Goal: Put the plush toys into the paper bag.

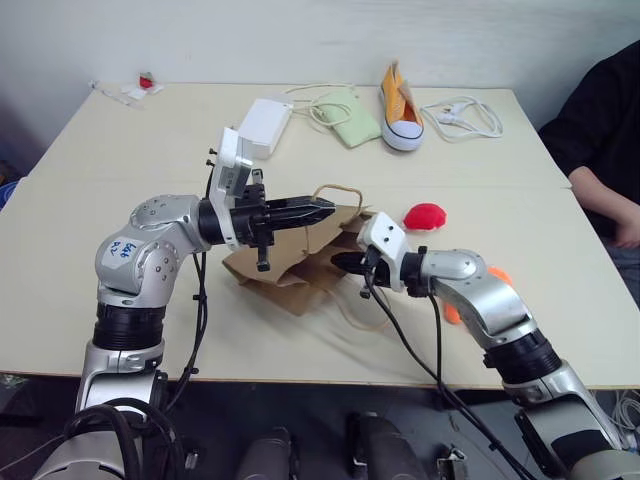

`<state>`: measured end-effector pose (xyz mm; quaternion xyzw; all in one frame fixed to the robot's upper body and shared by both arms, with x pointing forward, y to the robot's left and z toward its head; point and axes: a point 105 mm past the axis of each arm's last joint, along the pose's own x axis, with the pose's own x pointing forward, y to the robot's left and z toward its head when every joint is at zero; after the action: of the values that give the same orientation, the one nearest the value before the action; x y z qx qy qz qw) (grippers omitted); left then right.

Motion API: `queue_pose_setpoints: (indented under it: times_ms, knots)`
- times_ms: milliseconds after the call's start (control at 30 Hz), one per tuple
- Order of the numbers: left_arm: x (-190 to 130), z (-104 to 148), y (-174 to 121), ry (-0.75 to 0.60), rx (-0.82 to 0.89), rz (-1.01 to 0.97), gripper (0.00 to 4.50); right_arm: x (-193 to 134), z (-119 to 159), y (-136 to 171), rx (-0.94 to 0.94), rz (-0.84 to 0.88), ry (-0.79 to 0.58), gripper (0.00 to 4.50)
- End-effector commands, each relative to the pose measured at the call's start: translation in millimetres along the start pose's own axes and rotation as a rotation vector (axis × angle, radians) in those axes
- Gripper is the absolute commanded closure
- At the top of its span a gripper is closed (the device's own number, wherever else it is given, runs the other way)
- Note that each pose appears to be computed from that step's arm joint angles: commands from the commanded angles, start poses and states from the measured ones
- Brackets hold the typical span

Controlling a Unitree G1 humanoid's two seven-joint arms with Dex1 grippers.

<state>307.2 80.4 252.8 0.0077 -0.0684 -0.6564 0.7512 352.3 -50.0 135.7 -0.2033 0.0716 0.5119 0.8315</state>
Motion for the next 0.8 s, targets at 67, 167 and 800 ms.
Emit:
queue_pose_setpoints:
  times_ms: [67,167,800]
  knots:
    - [2,32,7,-0.084,0.060,0.053,4.50,15,-19,0,-0.067,0.019,0.101,4.45]
    - [-2,48,16,-0.114,0.047,0.097,4.50,16,-33,1,-0.075,0.027,0.154,4.45]
    - [9,28,14,-0.086,0.012,0.087,4.50,-32,29,3,0.124,-0.069,-0.159,4.45]
